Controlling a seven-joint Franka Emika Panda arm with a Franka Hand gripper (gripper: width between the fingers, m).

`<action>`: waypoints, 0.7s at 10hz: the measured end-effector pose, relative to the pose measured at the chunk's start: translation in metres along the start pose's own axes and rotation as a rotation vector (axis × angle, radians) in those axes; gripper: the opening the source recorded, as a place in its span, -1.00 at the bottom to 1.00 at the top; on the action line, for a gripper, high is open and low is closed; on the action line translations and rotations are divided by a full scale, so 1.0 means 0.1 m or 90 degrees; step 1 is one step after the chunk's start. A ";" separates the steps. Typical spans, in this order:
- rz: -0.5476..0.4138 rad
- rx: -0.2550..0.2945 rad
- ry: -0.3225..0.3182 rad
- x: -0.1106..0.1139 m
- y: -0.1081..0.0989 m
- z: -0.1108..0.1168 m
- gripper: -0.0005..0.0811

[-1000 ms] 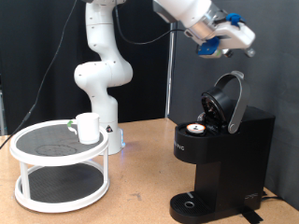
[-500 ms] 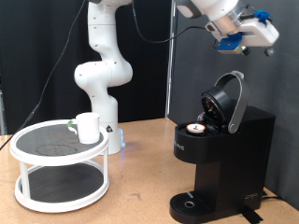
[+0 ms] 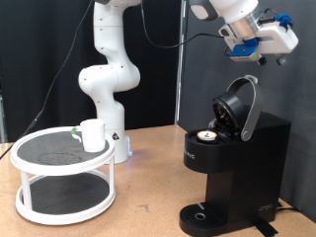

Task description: Make a cup of coffee with the keurig machine

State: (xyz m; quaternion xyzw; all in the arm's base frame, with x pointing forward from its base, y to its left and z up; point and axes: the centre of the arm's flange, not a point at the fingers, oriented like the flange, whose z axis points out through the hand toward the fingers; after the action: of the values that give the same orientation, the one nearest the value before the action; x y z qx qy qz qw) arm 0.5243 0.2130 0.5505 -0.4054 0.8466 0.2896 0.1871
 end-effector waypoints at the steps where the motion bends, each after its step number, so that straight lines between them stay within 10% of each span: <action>1: -0.001 -0.005 0.008 0.05 -0.04 0.00 -0.20; 4: 0.006 -0.002 0.053 0.24 -0.15 0.09 -0.84; 7: 0.021 -0.002 0.065 0.36 -0.24 0.18 -0.98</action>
State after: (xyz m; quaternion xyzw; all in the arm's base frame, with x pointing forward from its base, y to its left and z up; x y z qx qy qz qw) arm 0.5233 0.1917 0.5087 -0.4058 0.8613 0.2728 0.1382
